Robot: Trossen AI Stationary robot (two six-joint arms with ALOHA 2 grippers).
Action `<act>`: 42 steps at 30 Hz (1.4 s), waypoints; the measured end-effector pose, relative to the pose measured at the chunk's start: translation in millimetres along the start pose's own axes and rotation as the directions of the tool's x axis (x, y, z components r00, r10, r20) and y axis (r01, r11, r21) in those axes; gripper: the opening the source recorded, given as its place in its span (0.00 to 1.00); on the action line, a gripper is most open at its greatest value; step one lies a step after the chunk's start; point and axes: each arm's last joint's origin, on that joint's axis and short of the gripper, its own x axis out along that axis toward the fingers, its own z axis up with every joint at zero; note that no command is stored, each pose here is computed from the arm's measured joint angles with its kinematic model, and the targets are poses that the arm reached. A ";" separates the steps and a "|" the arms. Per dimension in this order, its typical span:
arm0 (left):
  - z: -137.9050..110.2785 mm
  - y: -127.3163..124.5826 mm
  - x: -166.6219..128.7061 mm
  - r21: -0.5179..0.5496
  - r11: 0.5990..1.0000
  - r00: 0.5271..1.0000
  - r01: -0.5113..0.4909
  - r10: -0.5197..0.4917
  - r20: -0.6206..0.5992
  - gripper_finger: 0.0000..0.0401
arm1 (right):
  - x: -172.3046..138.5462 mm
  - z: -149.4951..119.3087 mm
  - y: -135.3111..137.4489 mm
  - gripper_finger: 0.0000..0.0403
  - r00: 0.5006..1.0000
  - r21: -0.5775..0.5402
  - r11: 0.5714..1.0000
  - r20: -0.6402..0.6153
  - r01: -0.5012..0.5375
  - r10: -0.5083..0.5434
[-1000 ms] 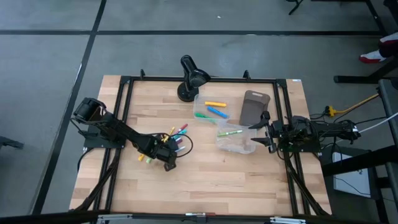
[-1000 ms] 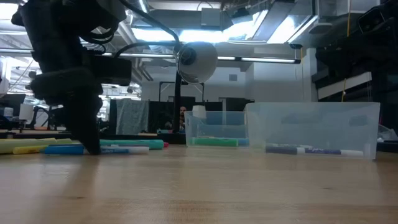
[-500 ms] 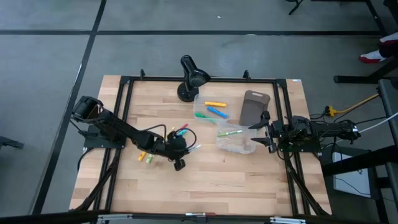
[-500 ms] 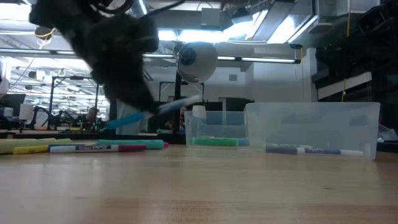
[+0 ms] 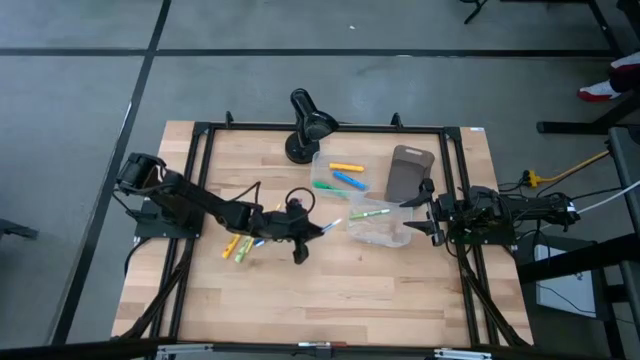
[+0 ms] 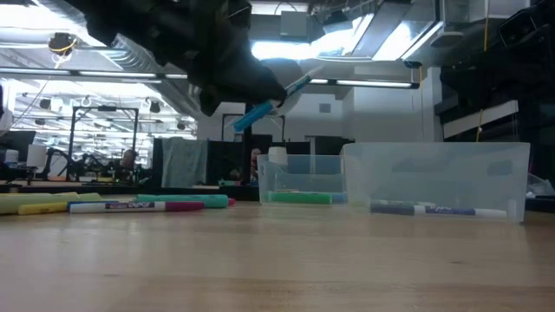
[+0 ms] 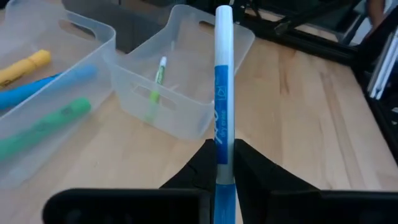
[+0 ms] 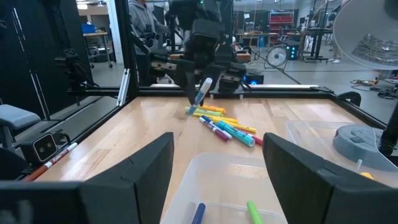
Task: Pick & Place Markers
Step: Put the light blue marker pen into the bottom transparent bin
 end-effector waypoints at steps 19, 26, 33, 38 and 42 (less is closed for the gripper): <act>52.9 18.5 11.6 0.061 0.998 0.999 0.006 -0.008 0.034 0.07 | 0.0 0.0 0.0 0.61 1.000 0.000 1.000 0.000 0.000 0.000; 66.6 23.9 21.3 0.104 0.994 0.999 -0.035 0.035 0.003 0.07 | 0.0 0.0 0.0 0.61 1.000 0.000 1.000 0.000 0.000 0.000; 73.6 22.9 49.6 0.177 0.984 0.996 -0.010 0.025 -0.081 0.08 | 0.0 0.0 0.0 0.61 1.000 0.000 1.000 0.000 0.000 0.000; 73.5 23.0 81.3 0.217 0.976 0.986 0.016 0.020 -0.165 0.08 | 0.0 0.0 0.0 0.61 1.000 0.000 1.000 0.000 0.000 0.000; 71.1 23.9 106.0 0.227 0.972 0.977 0.065 -0.015 -0.215 0.08 | 0.0 0.0 0.0 0.61 1.000 0.000 1.000 0.000 0.000 0.000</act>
